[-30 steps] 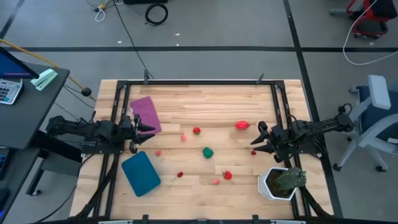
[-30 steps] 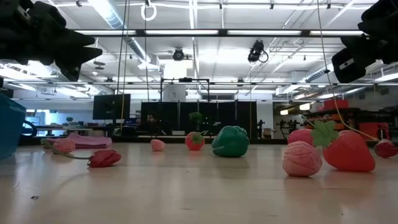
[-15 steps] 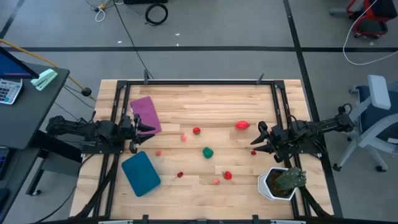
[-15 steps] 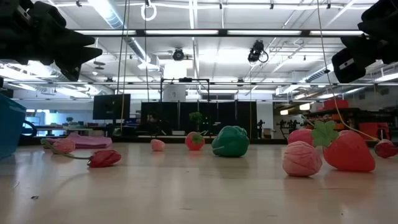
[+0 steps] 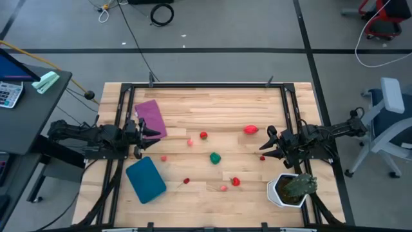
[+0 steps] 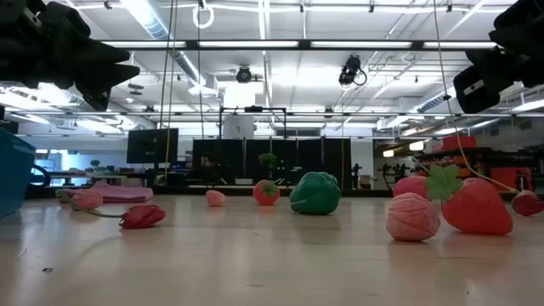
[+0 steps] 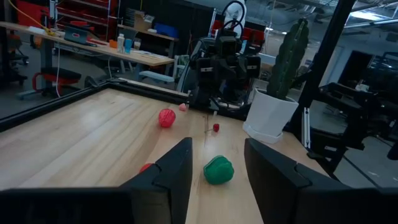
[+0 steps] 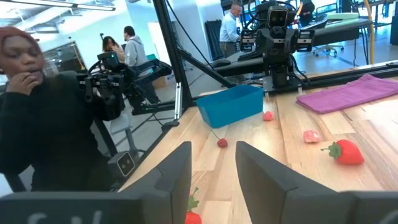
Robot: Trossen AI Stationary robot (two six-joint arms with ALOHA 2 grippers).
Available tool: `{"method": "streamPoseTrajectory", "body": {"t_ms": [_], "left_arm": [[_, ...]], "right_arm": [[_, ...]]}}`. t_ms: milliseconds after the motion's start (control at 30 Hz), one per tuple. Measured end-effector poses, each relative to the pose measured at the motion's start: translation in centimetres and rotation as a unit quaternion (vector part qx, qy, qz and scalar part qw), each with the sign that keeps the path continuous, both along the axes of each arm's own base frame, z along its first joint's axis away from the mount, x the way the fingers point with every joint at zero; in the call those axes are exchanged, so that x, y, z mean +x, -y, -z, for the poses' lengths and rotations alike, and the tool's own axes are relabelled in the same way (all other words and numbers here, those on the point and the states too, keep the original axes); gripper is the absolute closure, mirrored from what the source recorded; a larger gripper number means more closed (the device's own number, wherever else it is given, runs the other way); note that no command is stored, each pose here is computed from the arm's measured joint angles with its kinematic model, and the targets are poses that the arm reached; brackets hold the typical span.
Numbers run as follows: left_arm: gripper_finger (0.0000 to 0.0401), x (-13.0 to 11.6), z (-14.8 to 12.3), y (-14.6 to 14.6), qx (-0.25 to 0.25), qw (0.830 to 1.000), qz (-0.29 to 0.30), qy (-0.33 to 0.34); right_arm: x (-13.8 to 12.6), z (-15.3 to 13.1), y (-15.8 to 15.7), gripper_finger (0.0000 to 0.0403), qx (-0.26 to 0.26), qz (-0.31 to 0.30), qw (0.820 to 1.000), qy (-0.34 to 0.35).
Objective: Pick and placing Produce into tupperware
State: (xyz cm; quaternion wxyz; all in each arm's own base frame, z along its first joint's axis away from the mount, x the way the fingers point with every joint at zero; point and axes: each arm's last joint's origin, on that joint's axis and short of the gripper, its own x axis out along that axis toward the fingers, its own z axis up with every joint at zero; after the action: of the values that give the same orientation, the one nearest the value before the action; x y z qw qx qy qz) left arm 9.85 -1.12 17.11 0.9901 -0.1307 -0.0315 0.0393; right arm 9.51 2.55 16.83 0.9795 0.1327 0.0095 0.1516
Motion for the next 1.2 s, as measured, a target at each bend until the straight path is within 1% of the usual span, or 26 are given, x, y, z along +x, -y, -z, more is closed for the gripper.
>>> {"method": "streamPoseTrajectory", "body": {"t_ms": [167, 667, 733, 933, 1067, 1200], "left_arm": [[0.0244, 0.0, 0.0, 0.0, 0.0, 1.0, 0.0, 0.0], [0.0247, 0.0, -0.1, 0.0, 0.005, 1.0, -0.005, 0.003], [0.025, 0.0, -0.1, 0.0, 0.015, 1.0, -0.005, 0.002], [0.0262, -0.1, -0.6, -0.1, 0.111, 0.994, -0.016, 0.002], [0.0267, -0.5, -2.4, -0.1, 0.112, 0.993, -0.019, 0.028], [0.0265, -0.6, -2.7, -0.2, 0.117, 0.993, -0.017, 0.013]], "right_arm": [[0.0, 0.0, 0.0, 0.027, 0.0, 0.0, 1.0, 0.0], [0.0, 0.0, 0.0, 0.027, 0.0, 0.0, 1.0, 0.0], [0.0, 0.0, 0.0, 0.027, 0.0, 0.0, 1.0, 0.0], [0.0, 0.0, 0.0, 0.027, 0.0, 0.0, 1.0, 0.0], [0.0, 0.0, 0.0, 0.027, 0.0, 0.0, 1.0, 0.0], [0.0, 0.0, 0.0, 0.027, 0.0, 0.0, 1.0, 0.0]]}}
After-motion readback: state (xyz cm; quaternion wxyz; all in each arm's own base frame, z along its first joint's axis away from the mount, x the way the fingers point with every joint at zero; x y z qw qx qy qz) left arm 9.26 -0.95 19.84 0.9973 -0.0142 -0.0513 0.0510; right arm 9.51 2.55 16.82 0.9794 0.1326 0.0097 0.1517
